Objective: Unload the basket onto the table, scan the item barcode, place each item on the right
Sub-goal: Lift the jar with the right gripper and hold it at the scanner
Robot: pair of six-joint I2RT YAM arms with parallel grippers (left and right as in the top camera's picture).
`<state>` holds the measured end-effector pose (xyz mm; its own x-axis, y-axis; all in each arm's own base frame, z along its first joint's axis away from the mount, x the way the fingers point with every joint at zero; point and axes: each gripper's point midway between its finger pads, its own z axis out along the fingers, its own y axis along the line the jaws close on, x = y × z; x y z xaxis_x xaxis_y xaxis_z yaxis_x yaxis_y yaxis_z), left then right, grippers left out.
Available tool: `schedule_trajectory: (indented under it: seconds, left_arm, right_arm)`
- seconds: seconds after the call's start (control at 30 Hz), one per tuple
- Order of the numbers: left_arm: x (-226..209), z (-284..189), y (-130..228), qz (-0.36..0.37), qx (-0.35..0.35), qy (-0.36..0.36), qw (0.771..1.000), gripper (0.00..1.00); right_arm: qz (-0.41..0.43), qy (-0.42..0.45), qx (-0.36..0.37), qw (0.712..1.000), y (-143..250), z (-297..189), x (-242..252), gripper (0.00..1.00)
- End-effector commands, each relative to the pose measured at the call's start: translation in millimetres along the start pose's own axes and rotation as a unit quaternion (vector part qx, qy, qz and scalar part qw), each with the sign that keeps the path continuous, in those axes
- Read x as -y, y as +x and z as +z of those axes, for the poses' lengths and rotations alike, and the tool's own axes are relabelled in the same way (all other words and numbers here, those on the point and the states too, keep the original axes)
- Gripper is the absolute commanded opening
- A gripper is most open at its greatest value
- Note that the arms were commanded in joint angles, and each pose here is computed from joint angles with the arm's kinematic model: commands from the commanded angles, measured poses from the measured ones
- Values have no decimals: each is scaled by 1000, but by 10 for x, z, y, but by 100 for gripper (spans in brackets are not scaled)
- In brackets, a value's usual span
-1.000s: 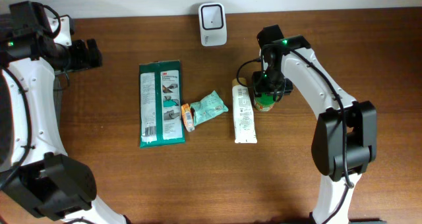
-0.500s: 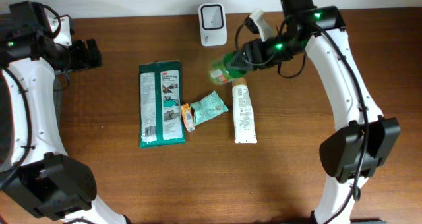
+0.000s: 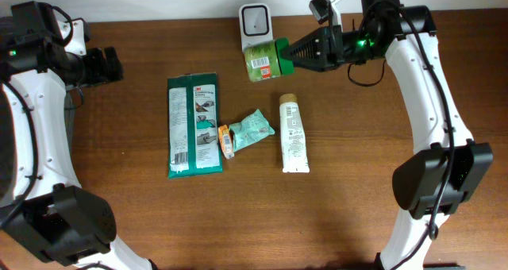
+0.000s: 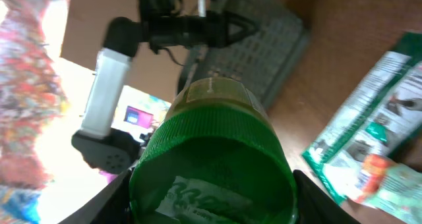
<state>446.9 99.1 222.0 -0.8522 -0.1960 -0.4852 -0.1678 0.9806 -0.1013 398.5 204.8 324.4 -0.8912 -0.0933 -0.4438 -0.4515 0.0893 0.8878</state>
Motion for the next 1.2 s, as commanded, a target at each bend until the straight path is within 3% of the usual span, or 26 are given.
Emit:
schedule_trajectory:
  seconds: [0.0,0.1,0.13,0.2,0.33,0.47,0.67,0.8,0.9,1.17]
  left_arm:
    - [-1,-40,-28,9,7,-2,1000,99]
    - [-2,-40,-28,9,7,-2,1000,99]
    - [-2,-40,-28,9,7,-2,1000,99]
    - [-2,-40,-28,9,7,-2,1000,99]
    - [-2,-40,-28,9,7,-2,1000,99]
    - [-2,-40,-28,9,7,-2,1000,99]
    - [-2,-40,-28,9,7,-2,1000,99]
    - [-1,-40,-28,9,7,-2,1000,99]
    - [-2,-40,-28,9,7,-2,1000,99]
    - [-1,-40,-28,9,7,-2,1000,99]
  right_arm:
    - [-58,69,-23,996,27,163,-19,49]
    - [-113,172,-58,977,54,458,274,49]
    - [-139,248,-69,956,33,524,488,49]
    - [-197,405,-73,890,-118,566,890,49]
    - [-267,578,-17,771,-626,463,1318,49]
    - [-387,588,11,710,-1136,567,1562,46]
    - [-570,585,-38,575,-1544,693,1860,44]
    - [-619,605,-23,501,-1797,605,1889,42]
    - [-635,611,-28,472,-1872,518,1963,43]
    - [-629,613,-38,476,-1868,383,2081,43]
